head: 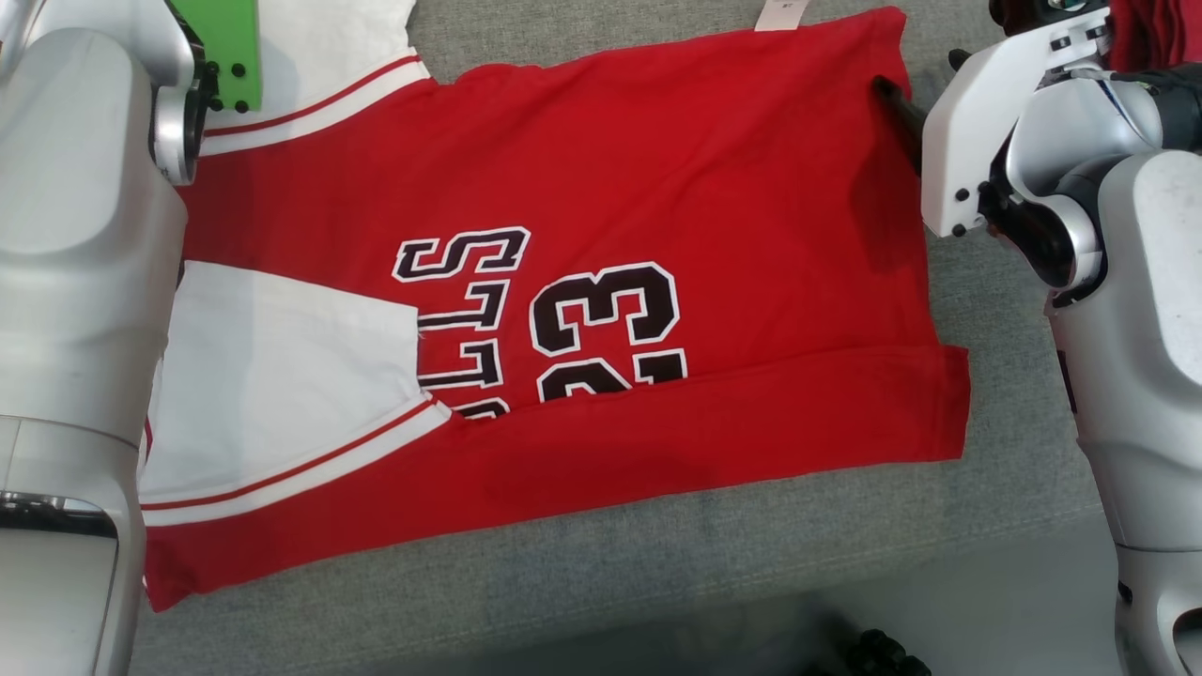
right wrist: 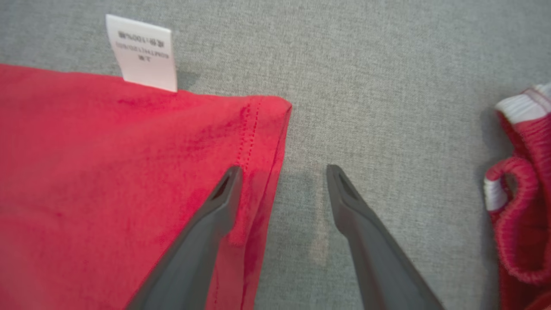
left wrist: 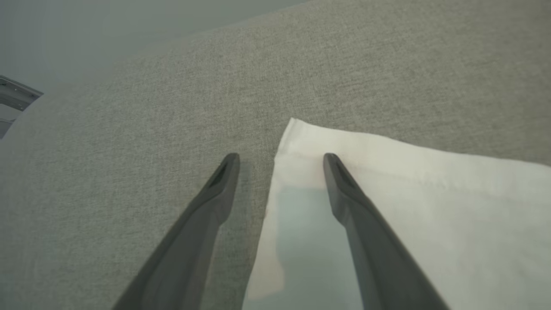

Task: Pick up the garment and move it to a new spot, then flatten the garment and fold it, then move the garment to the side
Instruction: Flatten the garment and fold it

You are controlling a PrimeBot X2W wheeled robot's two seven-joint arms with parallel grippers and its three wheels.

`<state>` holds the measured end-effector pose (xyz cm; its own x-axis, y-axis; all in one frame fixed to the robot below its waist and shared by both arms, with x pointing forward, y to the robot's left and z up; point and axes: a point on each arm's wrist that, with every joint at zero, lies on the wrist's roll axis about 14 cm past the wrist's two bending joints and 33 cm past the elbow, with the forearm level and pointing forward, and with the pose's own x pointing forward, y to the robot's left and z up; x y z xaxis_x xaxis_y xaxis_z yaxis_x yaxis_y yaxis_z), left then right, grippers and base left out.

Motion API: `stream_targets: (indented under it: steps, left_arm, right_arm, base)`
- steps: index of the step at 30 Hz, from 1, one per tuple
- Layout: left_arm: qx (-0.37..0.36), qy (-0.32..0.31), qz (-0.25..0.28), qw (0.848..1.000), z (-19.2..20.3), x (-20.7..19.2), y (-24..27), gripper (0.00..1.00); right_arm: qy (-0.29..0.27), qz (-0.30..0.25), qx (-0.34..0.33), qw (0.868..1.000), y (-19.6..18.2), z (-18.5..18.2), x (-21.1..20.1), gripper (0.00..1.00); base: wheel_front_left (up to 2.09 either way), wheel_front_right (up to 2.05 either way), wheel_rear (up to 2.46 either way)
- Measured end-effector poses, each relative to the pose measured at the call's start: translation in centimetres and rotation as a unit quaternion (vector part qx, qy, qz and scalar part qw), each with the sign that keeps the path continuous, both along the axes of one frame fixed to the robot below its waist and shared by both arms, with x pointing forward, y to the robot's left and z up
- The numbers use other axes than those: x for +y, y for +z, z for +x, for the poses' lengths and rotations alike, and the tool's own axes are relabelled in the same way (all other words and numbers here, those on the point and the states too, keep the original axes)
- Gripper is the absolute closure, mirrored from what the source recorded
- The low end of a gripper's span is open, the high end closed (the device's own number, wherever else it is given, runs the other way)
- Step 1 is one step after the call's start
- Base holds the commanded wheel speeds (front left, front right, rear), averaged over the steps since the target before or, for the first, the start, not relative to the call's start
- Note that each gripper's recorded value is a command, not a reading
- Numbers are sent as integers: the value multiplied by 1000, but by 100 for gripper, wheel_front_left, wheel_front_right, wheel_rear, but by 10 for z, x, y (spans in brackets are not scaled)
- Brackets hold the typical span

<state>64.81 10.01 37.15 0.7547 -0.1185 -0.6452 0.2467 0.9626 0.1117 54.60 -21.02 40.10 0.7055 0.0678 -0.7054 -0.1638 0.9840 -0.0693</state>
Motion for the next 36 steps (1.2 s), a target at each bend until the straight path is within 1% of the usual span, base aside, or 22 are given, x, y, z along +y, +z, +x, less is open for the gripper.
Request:
stream_targets:
  steps: [7,8,10,11,14,16,17,19,20,22,25,26,28,29,30,36]
  left_arm:
    - [-2,9,5,1000,7,6,1,0]
    - [-1,10,3,1000,6,6,0,4]
    - [1,10,2,1000,5,5,-2,21]
    - [2,9,2,1000,5,5,-3,24]
    - [4,9,3,1000,3,5,-5,25]
    - [3,8,0,1000,4,4,-7,33]
    - [2,8,0,1000,5,4,-7,31]
    - [2,8,-3,1000,5,3,-8,19]
    - [3,8,-4,1000,5,2,-9,15]
    - [5,8,-5,1000,6,1,-10,21]
    - [8,5,-14,1000,9,-4,-10,21]
    - [10,5,-16,1000,9,-6,-11,26]
    - [14,3,-20,1000,9,-8,-13,52]
    - [16,0,-19,1000,9,-9,-13,71]
    - [16,-2,-18,1000,10,-10,-14,100]
    - [11,-6,-18,1000,6,-12,-12,100]
  right_arm:
    - [1,-6,1,1000,-1,-3,-4,0]
    - [1,-7,3,1000,-2,-3,-5,0]
    - [4,-8,6,1000,-4,-4,-4,0]
    - [6,-8,8,1000,-4,-5,-3,0]
    - [11,-9,9,1000,-3,-6,0,0]
    - [12,-10,9,1000,-2,-5,0,0]
    - [13,-11,10,1000,-3,-5,0,0]
    - [16,-13,11,1000,-3,-6,0,0]
    - [17,-13,10,1000,-2,-7,1,0]
    - [18,-15,10,1000,-1,-8,1,0]
    - [18,-18,12,1000,-1,-10,-1,0]
    - [18,-20,13,1000,0,-11,-2,0]
    - [16,-23,13,1000,0,-11,-5,0]
    - [15,-25,13,999,1,-11,-6,0]
    - [14,-26,14,999,0,-12,-8,0]
    - [15,-29,7,999,3,-8,-10,0]
  base:
    - [0,0,0]
    - [0,0,0]
    - [0,0,0]
    - [0,0,0]
    - [0,0,0]
    - [0,0,0]
    - [0,0,0]
    - [0,0,0]
    - [0,0,0]
    - [0,0,0]
    - [0,0,0]
    - [0,0,0]
    - [0,0,0]
    - [0,0,0]
    - [0,0,0]
    - [0,0,0]
